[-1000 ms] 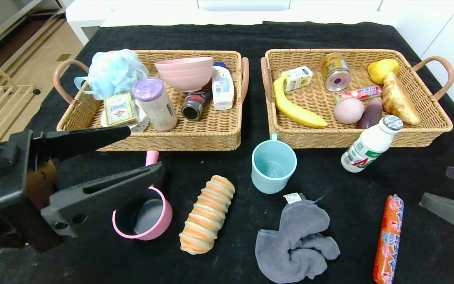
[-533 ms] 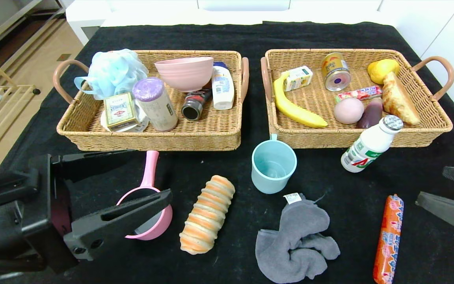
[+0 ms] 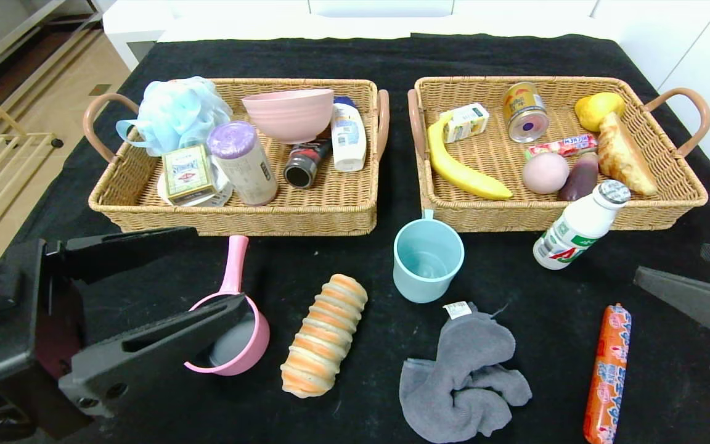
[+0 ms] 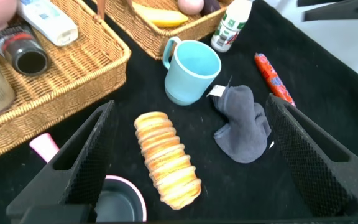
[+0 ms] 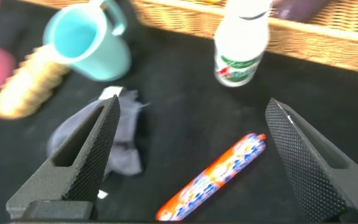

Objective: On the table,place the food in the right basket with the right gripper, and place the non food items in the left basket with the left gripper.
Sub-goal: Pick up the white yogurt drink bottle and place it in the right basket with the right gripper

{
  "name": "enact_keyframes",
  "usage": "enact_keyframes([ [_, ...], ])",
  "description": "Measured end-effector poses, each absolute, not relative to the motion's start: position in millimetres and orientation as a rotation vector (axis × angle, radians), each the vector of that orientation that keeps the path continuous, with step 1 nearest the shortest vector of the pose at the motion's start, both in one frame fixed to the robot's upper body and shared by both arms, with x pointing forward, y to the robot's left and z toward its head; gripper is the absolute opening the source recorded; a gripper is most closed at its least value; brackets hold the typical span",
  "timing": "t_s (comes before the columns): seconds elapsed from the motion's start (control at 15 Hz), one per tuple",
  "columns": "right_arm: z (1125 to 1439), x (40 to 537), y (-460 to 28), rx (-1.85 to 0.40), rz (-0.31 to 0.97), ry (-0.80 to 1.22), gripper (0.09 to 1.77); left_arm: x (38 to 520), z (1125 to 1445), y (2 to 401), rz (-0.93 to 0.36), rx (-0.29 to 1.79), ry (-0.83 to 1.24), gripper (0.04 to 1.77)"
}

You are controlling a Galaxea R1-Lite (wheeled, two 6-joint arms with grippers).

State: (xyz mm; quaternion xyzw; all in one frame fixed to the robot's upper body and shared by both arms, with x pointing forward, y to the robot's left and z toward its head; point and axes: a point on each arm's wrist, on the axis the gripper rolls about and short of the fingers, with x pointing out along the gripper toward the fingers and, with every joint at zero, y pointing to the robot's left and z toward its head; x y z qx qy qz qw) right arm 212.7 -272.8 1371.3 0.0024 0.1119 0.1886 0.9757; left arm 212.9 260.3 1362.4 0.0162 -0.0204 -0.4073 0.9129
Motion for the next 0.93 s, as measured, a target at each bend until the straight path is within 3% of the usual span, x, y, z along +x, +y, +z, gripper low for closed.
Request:
enact_keyframes([
  [0.53,1354.2,278.3,-231.5,0.002,0.186,0.218,1.71,208.4,1366.0,262.8,-0.838,0.032,-0.068,1.72],
  [0.93,1349.2,310.5,-228.7,0.036,0.083,0.194,1.71,207.9,1366.5,263.5,-0.834,0.032,-0.072,1.72],
])
